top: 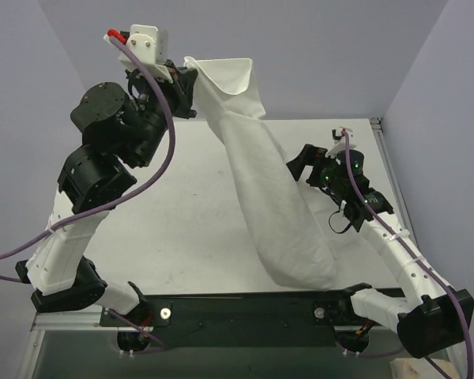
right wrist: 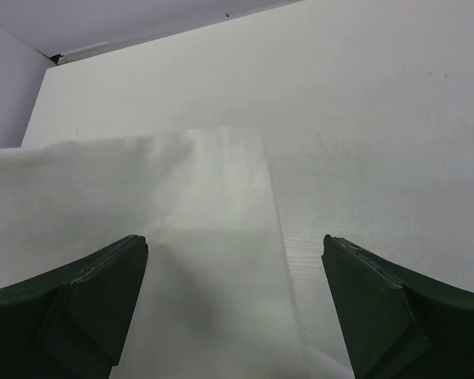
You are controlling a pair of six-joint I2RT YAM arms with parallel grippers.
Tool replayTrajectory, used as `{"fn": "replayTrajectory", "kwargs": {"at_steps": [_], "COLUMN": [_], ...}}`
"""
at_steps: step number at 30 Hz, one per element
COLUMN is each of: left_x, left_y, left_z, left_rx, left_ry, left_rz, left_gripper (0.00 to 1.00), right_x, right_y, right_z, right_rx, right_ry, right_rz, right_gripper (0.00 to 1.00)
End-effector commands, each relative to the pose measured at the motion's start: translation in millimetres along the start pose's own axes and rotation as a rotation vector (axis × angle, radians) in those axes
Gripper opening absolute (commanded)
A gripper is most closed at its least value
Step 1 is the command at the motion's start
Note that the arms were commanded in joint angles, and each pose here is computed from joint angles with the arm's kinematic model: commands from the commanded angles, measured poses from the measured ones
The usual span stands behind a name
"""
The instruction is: Pin the brooch onto the clothing
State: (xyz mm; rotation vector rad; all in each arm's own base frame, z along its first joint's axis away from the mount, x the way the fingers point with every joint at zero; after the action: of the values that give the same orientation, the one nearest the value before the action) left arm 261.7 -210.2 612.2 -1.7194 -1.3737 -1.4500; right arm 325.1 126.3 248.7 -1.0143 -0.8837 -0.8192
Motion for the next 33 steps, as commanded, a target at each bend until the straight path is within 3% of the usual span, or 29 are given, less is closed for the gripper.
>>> {"fn": "replayTrajectory", "kwargs": {"at_steps": [1, 6, 7, 12, 14, 15, 17, 22, 29, 33], "left_x": [-14, -51, -76, -128, -155, -164, -180, -204, -295, -355], "left_y": [5, -1, -2, -11, -7, -6, -8, -8, -15, -41], "left_z": [69, 169, 187, 258, 277, 281, 287, 267, 163, 95], "left_rx": [0.305, 0.517, 0.565, 0.711, 0.681, 0.681, 0.694, 0.572, 0.321, 0.169], "left_ry": [0.032, -0.052, -0.039, -0.073, -0.104, -0.117, -0.112, -0.115, -0.018, 0.029], "left_rz": [-0.042, 0.014, 0.068, 0.189, 0.282, 0.313, 0.375, 0.463, 0.707, 0.844], "left_gripper": [0.00, 0.00, 0.00, 0.02, 0.52, 0.68, 0.82, 0.83, 0.82, 0.79], "right_x": [0, -14, -15, -23, -26, -30, -41, -64, -78, -82], "right_y": [7, 20, 21, 23, 24, 25, 25, 24, 34, 40], "right_z": [7, 11, 11, 11, 10, 10, 10, 9, -9, -22], "right_rx": [0.048, 0.073, 0.072, 0.072, 0.070, 0.073, 0.079, 0.078, -0.018, -0.062], "right_ry": [-0.012, -0.015, -0.017, -0.029, -0.030, -0.031, -0.032, -0.057, -0.007, 0.043], "right_rz": [0.018, 0.087, 0.096, 0.132, 0.141, 0.153, 0.197, 0.275, 0.326, 0.355], "right_gripper": [1.00, 1.00, 1.00, 1.00, 1.00, 1.00, 1.00, 1.00, 1.00, 1.00]}}
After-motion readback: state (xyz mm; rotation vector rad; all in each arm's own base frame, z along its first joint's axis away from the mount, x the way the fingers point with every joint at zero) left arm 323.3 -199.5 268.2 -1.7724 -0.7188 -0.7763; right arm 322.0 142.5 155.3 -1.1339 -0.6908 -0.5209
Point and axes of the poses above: each gripper's point midway between its finger pads, its own y axis out along the fingers, its own z axis along the line the jaws close on, x = y × z, the point moved 2 cm from there along -y, back along the fingers, and after that the axes turned 9 degrees about -y, right-handed, at the moved point
